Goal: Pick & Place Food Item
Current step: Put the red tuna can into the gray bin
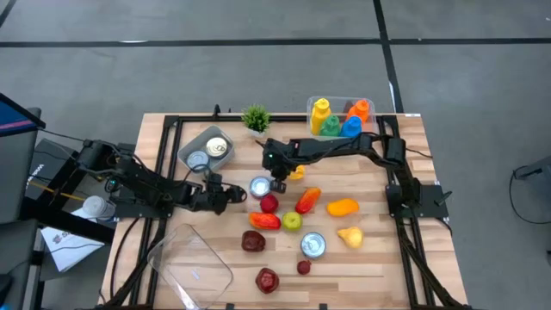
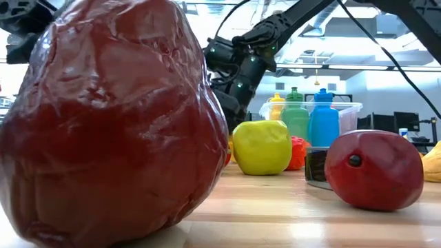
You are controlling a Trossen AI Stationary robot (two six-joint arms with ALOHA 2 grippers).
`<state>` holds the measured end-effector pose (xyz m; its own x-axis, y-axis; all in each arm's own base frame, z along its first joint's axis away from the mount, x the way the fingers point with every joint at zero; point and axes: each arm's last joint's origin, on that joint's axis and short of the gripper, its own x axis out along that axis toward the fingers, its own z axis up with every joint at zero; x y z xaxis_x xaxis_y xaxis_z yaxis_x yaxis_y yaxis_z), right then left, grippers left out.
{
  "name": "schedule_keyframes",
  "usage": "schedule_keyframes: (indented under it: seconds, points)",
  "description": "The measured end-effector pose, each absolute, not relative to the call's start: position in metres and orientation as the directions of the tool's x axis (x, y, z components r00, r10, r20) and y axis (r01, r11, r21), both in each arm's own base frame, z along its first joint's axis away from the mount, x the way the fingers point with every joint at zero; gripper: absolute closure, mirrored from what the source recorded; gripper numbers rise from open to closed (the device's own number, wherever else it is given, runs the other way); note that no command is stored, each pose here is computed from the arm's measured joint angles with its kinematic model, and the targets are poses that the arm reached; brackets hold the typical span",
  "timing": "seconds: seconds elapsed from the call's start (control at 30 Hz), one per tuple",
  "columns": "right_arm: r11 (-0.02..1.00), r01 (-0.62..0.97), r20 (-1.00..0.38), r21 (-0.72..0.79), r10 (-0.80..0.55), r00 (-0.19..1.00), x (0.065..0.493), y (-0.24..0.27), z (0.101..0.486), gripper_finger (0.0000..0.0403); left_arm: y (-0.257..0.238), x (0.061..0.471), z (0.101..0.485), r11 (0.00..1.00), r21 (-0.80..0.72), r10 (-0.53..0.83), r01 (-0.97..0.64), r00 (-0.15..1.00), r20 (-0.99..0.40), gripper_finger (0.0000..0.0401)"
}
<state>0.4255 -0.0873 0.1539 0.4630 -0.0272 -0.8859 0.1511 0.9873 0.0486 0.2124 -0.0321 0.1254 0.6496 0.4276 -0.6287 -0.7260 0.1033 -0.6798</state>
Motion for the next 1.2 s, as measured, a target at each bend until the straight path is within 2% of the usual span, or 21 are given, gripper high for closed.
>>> schedule_keyframes:
  seconds: [0.2,0.47,0.53,0.63,0.8,1.07,1.2]
  points:
    - [0.989,0.139,-0.894,0.044,-0.023,0.448,0.416,-0.081,0.137,0.0403,-0.015,0.215,0.125,0.066,-0.673,0.462,-0.737,0.62,-0.634,0.0229]
    - [0.992,0.091,-0.844,0.085,0.023,0.535,0.424,-0.061,0.132,0.0403,-0.005,0.217,0.125,0.082,-0.654,0.409,-0.752,0.623,-0.667,0.0369]
    - [0.993,0.08,-0.842,0.081,0.025,0.539,0.426,-0.055,0.128,0.0403,-0.005,0.217,0.125,0.081,-0.659,0.405,-0.748,0.628,-0.664,0.0392]
    - [0.993,0.082,-0.833,0.09,0.03,0.552,0.428,-0.051,0.128,0.0403,-0.006,0.218,0.12,0.083,-0.644,0.38,-0.761,0.621,-0.686,0.0393]
    - [0.992,0.079,-0.809,0.097,0.032,0.586,0.432,-0.048,0.129,0.0403,-0.015,0.224,0.103,0.101,-0.613,0.254,-0.783,0.616,-0.745,0.04]
    - [0.99,0.07,-0.803,0.123,0.057,0.594,0.436,-0.049,0.134,0.0403,-0.019,0.235,0.101,0.098,-0.652,0.251,-0.752,0.653,-0.715,0.04]
    - [0.991,0.062,-0.764,0.123,0.055,0.643,0.443,-0.054,0.149,0.0403,-0.017,0.237,0.105,0.098,-0.665,0.229,-0.74,0.667,-0.709,0.0401]
